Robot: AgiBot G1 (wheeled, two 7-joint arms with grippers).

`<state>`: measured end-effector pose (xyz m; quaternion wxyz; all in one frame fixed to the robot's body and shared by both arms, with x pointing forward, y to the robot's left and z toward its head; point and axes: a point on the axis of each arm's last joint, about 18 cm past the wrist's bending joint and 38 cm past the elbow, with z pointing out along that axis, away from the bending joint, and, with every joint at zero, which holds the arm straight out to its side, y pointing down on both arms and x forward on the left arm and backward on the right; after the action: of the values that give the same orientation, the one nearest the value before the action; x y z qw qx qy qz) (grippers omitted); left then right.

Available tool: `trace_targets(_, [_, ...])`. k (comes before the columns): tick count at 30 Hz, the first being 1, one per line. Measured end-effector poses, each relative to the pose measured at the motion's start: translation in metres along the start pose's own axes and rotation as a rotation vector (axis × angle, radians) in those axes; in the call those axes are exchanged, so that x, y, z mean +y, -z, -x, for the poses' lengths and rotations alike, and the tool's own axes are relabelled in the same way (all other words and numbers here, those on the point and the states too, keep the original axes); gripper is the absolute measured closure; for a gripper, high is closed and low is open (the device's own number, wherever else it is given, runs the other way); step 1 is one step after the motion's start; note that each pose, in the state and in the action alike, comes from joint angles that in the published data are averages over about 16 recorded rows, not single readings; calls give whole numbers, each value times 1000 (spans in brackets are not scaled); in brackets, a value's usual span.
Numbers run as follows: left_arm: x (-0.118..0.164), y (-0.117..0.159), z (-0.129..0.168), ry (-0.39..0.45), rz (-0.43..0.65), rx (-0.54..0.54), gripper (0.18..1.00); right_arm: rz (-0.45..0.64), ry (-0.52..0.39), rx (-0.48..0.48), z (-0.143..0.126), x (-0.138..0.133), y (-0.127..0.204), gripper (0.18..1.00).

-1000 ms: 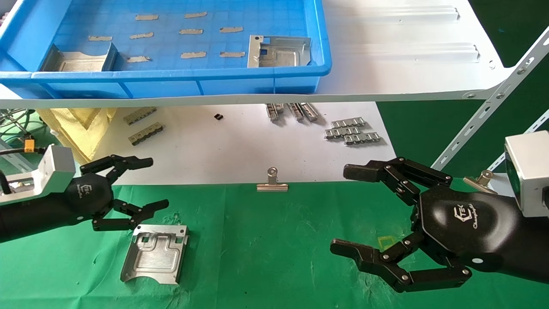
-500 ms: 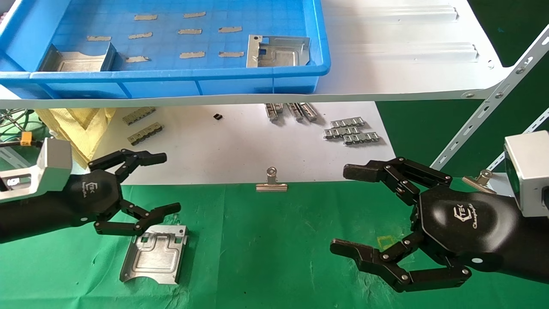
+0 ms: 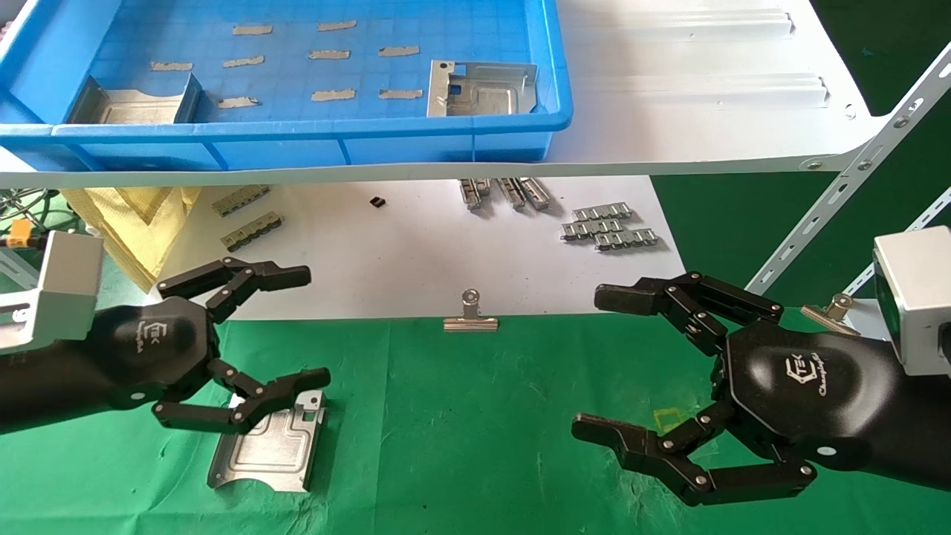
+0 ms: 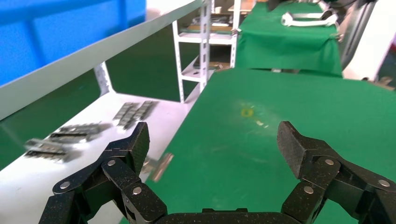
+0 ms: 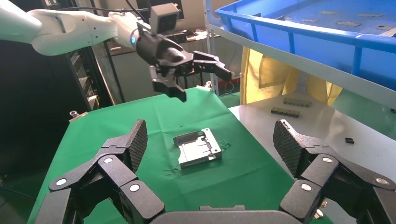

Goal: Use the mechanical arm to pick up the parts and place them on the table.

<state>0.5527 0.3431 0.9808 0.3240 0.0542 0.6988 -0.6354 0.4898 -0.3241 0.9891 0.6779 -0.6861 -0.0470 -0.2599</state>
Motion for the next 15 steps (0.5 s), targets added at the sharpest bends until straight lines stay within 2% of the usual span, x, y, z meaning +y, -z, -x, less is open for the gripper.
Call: trace_targets(15, [-36,-7,-42,33,-52,107,184,0,0,0,0,0,0,178])
